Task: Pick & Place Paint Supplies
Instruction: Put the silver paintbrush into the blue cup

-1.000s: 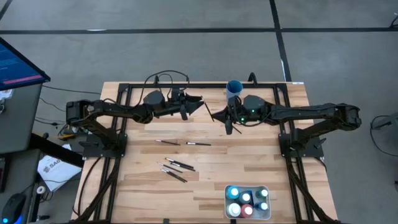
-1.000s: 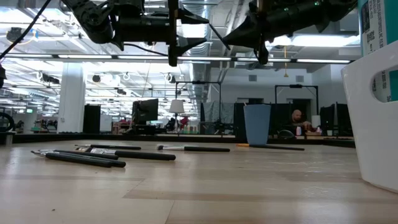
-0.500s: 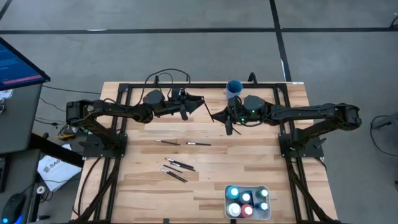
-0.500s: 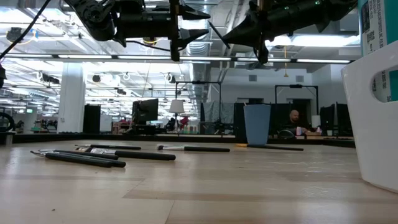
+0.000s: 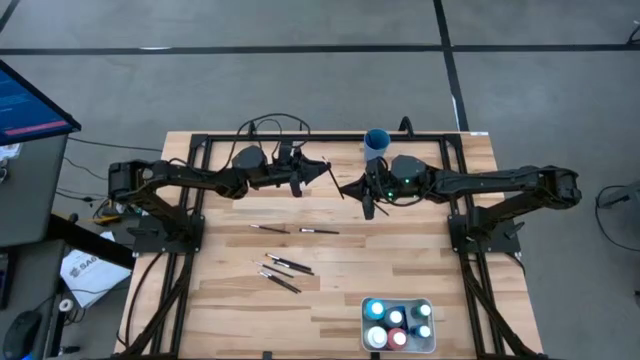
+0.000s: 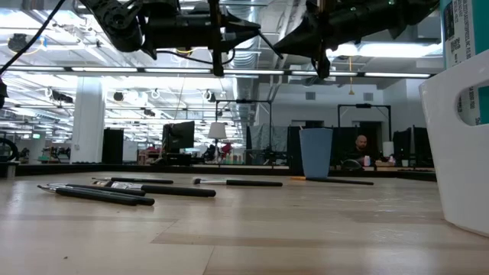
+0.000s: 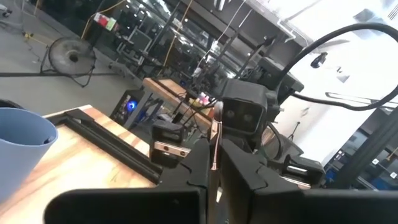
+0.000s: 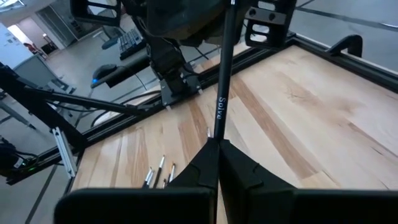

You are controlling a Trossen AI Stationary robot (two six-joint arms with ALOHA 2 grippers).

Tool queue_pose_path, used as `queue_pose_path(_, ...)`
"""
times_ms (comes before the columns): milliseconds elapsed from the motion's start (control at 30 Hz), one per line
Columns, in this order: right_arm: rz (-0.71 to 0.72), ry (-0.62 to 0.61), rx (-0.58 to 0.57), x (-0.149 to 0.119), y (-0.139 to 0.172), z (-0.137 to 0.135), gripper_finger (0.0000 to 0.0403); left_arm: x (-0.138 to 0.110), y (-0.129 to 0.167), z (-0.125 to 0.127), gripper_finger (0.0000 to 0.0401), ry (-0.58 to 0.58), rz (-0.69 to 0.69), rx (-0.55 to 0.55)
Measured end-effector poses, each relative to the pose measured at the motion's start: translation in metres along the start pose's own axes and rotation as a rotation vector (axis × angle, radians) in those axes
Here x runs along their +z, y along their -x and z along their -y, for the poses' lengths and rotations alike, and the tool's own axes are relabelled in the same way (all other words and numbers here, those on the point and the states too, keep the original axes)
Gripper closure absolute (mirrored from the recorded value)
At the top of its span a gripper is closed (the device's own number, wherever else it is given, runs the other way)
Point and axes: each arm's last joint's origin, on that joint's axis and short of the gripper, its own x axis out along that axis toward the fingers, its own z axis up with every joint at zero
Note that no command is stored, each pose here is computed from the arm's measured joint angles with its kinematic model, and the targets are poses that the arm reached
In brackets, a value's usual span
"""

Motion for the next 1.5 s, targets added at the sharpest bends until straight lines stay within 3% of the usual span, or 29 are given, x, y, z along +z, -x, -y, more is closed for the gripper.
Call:
queue_pose_path(233, 0.009, 0.001, -0.005, 0.002, 0.002, 0.001, 0.0398, 0.004, -0.003, 0.002, 0.0397, -0.018, 0.012, -0.008)
queue_pose_path(367, 0.048, -0.005, -0.024, 0.014, 0.021, 0.003, 0.037, 0.019, -0.013, 0.011, 0.0398, -0.137, 0.048, -0.019)
queue_pose_path(533, 0.121, 0.012, -0.043, 0.031, 0.057, 0.002, 0.0335, 0.038, -0.029, 0.013, 0.0399, -0.306, 0.089, 0.094)
queue_pose_path(800, 0.211, 0.049, -0.196, 0.037, 0.112, -0.004, 0.0331, 0.04, -0.087, -0.026, 0.04, -0.35, 0.101, 0.167)
queue_pose_path(1067, 0.23, 0.048, -0.291, 0.033, 0.135, -0.006, 0.0332, 0.031, -0.132, -0.068, 0.0401, -0.436, 0.05, 0.258)
queue_pose_path(1233, 0.217, 0.044, -0.303, 0.031, 0.136, -0.006, 0.0332, 0.022, -0.139, -0.089, 0.0401, -0.478, 0.016, 0.361)
queue_pose_path(1500, 0.202, 0.044, -0.329, 0.029, 0.134, -0.004, 0.0332, 0.014, -0.141, -0.1, 0.04, -0.519, 0.015, 0.369)
